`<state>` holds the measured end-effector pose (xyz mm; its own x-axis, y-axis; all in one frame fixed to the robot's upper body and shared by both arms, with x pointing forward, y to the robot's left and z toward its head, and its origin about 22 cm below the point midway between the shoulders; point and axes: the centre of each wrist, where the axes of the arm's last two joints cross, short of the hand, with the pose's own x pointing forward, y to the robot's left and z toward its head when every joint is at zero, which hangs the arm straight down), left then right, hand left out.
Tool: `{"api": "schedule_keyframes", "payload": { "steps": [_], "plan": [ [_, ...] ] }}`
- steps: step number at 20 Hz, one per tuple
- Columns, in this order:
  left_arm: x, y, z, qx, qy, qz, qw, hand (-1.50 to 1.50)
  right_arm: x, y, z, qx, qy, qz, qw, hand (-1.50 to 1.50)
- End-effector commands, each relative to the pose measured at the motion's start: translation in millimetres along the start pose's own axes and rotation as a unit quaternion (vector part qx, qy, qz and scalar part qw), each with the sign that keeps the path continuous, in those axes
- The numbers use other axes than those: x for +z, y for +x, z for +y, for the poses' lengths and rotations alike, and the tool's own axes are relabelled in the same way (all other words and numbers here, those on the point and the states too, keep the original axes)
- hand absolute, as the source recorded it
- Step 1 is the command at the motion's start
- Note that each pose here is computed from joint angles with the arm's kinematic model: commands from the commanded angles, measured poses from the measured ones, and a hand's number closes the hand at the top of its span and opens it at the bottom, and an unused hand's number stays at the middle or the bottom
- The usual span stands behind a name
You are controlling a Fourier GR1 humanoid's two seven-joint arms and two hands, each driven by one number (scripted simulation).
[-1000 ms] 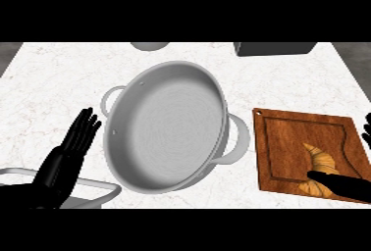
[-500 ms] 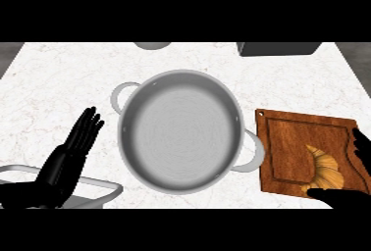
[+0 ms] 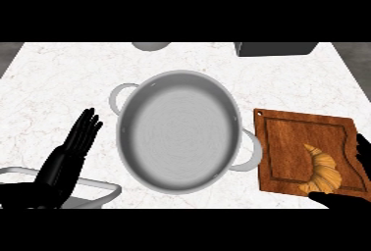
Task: Pick the croissant from the cutting board and place it in the pot
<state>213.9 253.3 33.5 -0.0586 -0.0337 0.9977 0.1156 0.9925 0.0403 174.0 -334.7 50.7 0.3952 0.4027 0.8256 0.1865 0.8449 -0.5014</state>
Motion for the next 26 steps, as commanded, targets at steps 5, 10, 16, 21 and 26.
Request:
{"api": "schedule_keyframes", "payload": {
  "steps": [5,10,16,21,26],
  "plan": [
    [-4.4,-39.3,-2.7,-0.039,-0.025,0.151,0.9875,0.00,-1.0,-10.6,13.2,-0.101,0.015,-0.046,0.994,-1.50],
    [-9.0,-37.7,-3.6,-0.040,-0.037,0.144,0.9881,0.00,-11.7,-24.1,11.3,-0.158,0.026,-0.041,0.986,-1.50],
    [1.1,-36.4,-7.9,-0.045,-0.034,0.150,0.9870,0.00,-15.0,-56.6,23.4,-0.193,0.028,-0.025,0.980,-1.50],
    [-9.3,-42.0,-5.4,-0.036,-0.033,0.147,0.9880,0.00,-20.6,-78.4,40.4,-0.177,0.047,-0.033,0.982,1.50],
    [-5.5,-36.7,-6.4,-0.039,-0.042,0.149,0.9871,0.00,-25.0,-90.0,45.1,-0.154,0.051,-0.055,0.985,1.50]
  ]
}}
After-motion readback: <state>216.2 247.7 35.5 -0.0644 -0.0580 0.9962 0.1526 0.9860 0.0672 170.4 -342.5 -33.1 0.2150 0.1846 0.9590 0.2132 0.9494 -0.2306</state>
